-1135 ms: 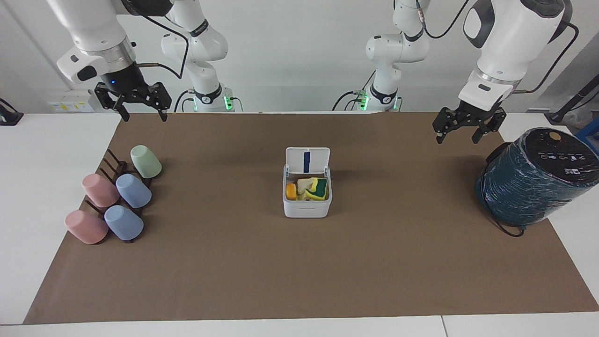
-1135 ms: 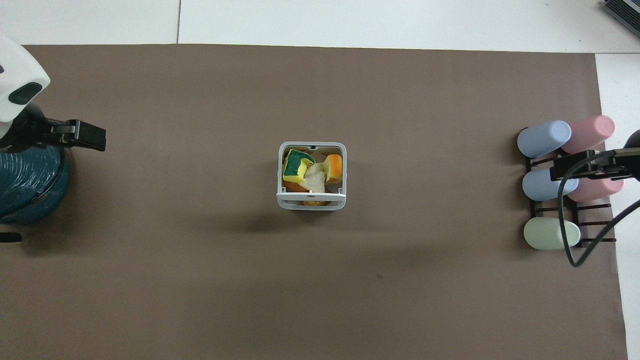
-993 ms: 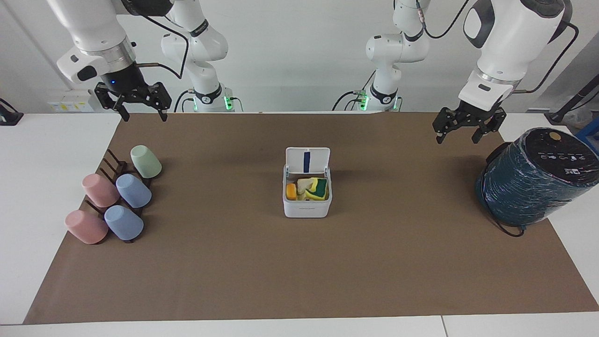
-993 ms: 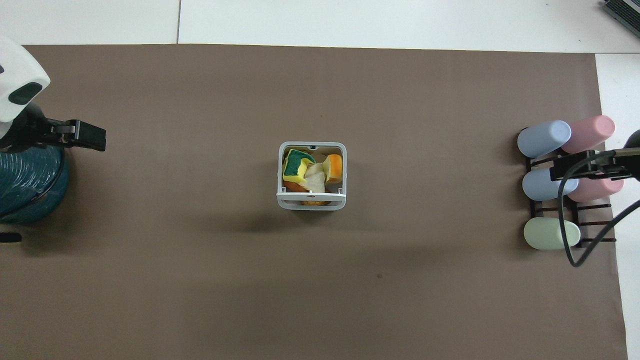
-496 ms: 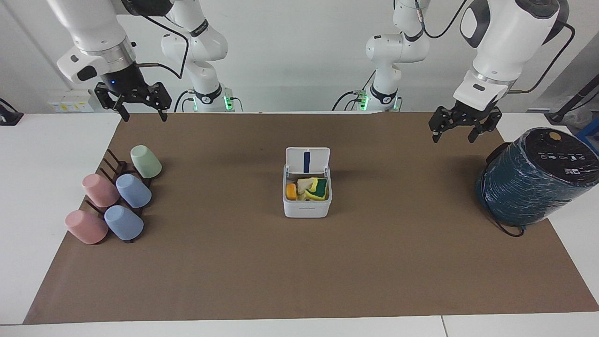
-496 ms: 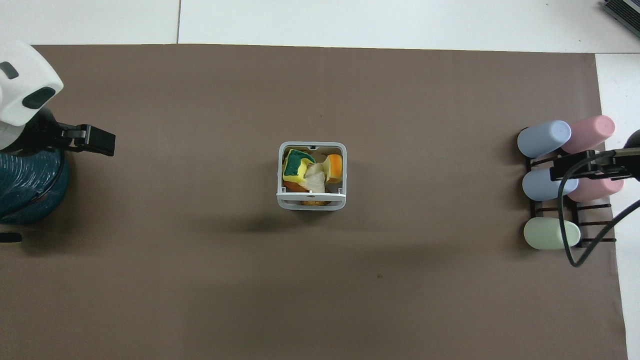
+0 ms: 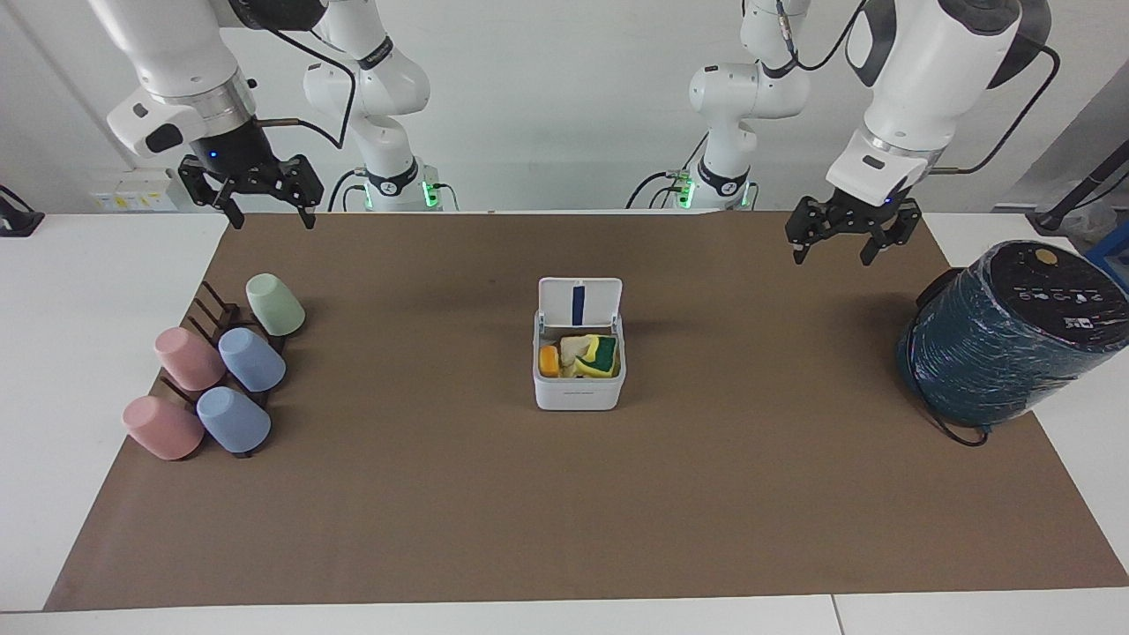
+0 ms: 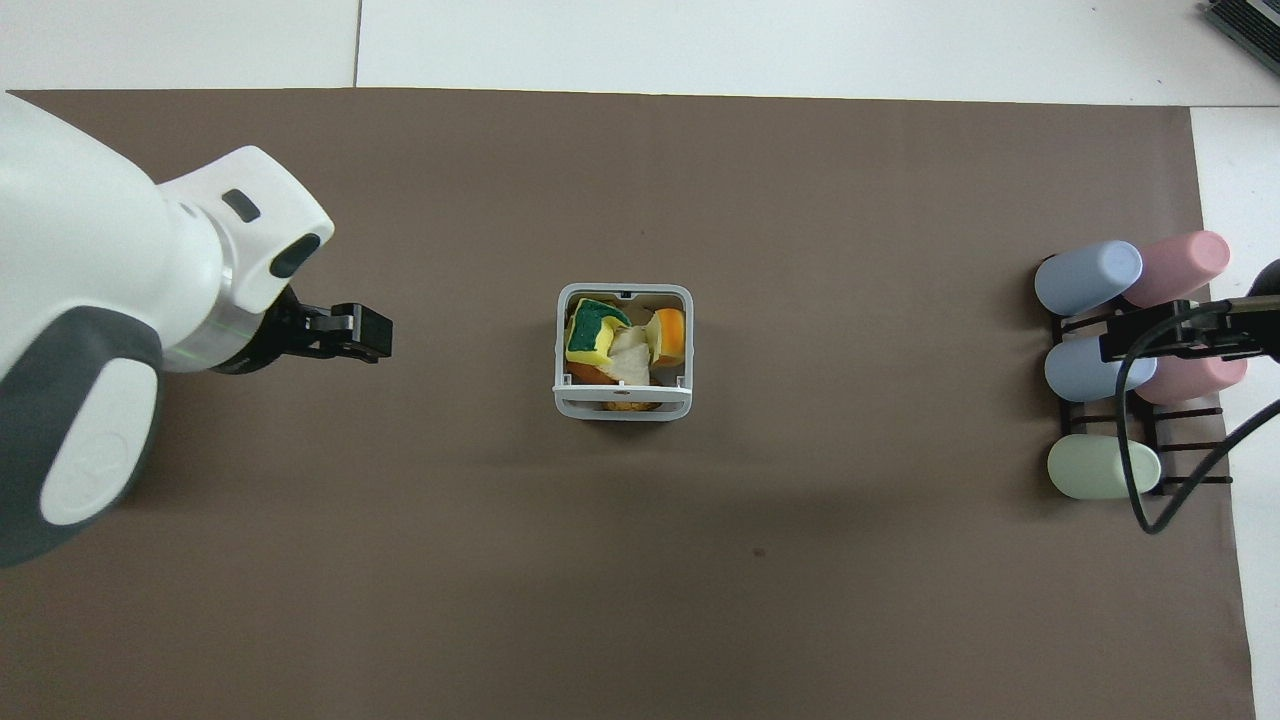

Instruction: Close trash can lid

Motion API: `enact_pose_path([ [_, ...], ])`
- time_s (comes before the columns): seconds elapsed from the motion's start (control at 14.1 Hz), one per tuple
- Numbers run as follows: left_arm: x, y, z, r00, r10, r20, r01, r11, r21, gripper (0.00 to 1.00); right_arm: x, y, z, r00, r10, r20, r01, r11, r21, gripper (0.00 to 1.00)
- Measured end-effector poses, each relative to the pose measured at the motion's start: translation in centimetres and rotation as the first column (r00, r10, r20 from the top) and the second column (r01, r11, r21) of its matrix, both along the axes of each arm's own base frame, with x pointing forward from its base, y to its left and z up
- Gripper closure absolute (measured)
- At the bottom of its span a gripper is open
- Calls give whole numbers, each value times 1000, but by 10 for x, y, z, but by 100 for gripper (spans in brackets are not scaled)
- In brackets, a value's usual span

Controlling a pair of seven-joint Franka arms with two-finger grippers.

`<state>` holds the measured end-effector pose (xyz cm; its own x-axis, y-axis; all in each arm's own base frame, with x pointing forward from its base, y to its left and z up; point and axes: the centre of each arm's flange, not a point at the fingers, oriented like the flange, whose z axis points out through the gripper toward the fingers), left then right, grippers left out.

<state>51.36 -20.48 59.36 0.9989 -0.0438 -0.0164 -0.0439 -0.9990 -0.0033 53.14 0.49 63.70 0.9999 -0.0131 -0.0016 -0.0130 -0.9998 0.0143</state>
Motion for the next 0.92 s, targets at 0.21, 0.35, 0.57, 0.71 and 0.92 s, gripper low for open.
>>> enact_pose_path([
  [0.21,-26,-36,-10,999,43,-26,-44,999,-32,26,0,0,0,1000,0,0,0,1000,0,0],
  [0.35,-42,-58,-20,998,66,-11,-67,997,-49,52,0,0,0,1000,0,0,0,1000,0,0],
  [0.57,-64,-88,-39,996,88,7,-87,994,-64,86,0,0,0,1000,0,0,0,1000,0,0],
  [0.71,-75,-108,-48,992,124,24,-122,989,-86,99,0,0,0,1000,0,0,0,1000,0,0],
  [0.92,-84,-132,-61,981,184,54,-174,973,-150,99,0,0,0,1000,0,0,0,1000,0,0],
])
